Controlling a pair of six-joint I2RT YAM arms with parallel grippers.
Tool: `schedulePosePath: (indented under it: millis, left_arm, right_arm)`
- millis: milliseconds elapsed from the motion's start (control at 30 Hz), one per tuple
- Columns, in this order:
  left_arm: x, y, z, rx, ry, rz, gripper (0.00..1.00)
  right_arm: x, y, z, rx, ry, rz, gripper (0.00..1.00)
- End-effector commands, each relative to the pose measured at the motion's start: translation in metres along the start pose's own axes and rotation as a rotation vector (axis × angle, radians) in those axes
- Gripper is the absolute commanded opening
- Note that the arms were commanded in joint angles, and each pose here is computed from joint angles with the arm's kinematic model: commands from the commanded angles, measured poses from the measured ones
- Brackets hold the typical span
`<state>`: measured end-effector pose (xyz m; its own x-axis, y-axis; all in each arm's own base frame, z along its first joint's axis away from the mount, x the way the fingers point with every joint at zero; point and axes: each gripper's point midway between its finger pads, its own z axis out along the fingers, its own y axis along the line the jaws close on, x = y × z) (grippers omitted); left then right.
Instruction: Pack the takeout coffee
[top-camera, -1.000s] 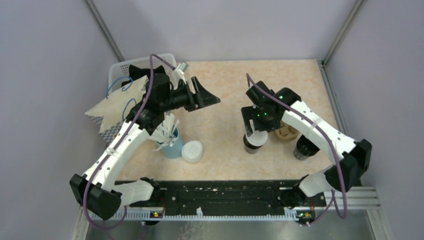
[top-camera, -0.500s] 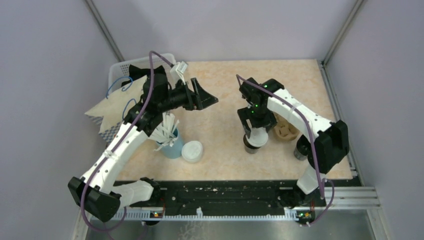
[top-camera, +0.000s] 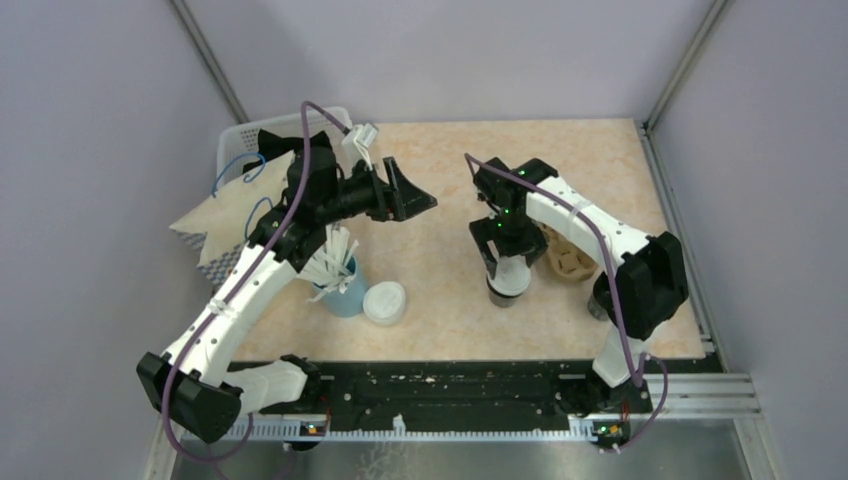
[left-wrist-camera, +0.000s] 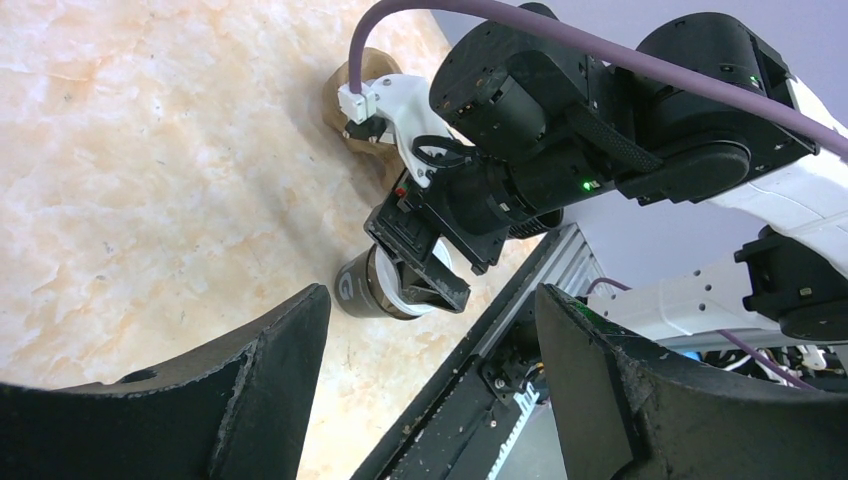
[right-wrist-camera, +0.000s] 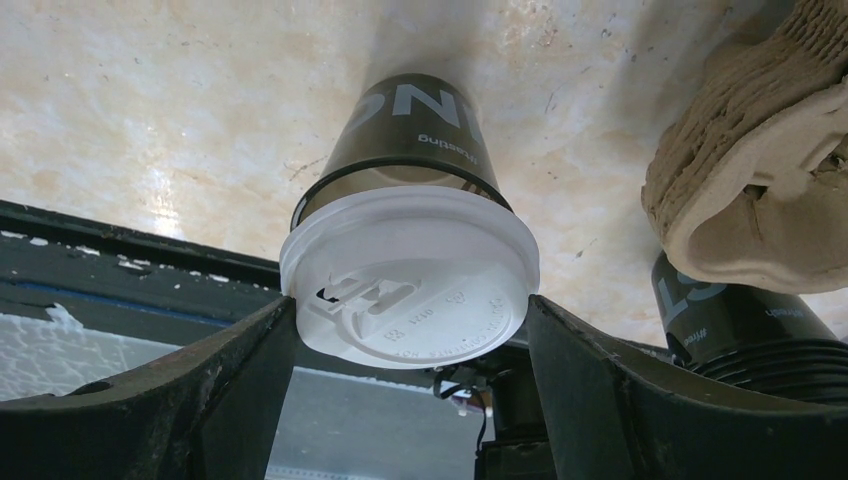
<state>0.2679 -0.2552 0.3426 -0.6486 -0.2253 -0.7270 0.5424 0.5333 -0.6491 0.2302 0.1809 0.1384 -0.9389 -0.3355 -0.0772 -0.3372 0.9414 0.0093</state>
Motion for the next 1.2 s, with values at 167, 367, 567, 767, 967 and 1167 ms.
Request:
schedulePosePath:
  millis: [167,367,567,767,967,1167]
  left_arm:
    - [-0.012,-0.009,0.002,0.027,-0.014,0.051,0.82]
    - [-0.013,-0.008,0.001,0.016,-0.016,0.056,0.82]
    - [-0.013,-0.008,0.001,0.017,-0.013,0.057,0.82]
    - [-0.013,-0.007,0.000,0.014,-0.012,0.061,0.82]
    - [-0.013,-0.006,0.001,0.012,-0.010,0.065,0.82]
    - [-0.014,-0.007,0.001,0.018,-0.007,0.068,0.82]
  right_arm:
    - [-0.008,0.002,0.003,-0.005,-0.013,-0.002,0.82]
    - [-0.006,0.000,0.004,0.006,-0.009,0.000,0.82]
    - [-0.003,-0.001,0.009,0.008,0.004,0.001,0.82]
    - [-0.004,-0.002,0.012,0.019,0.008,0.001,0.83]
    - [-0.006,0.001,0.014,0.001,0.002,0.003,0.84]
    - [-0.007,0.003,0.018,-0.007,0.010,0.003,0.84]
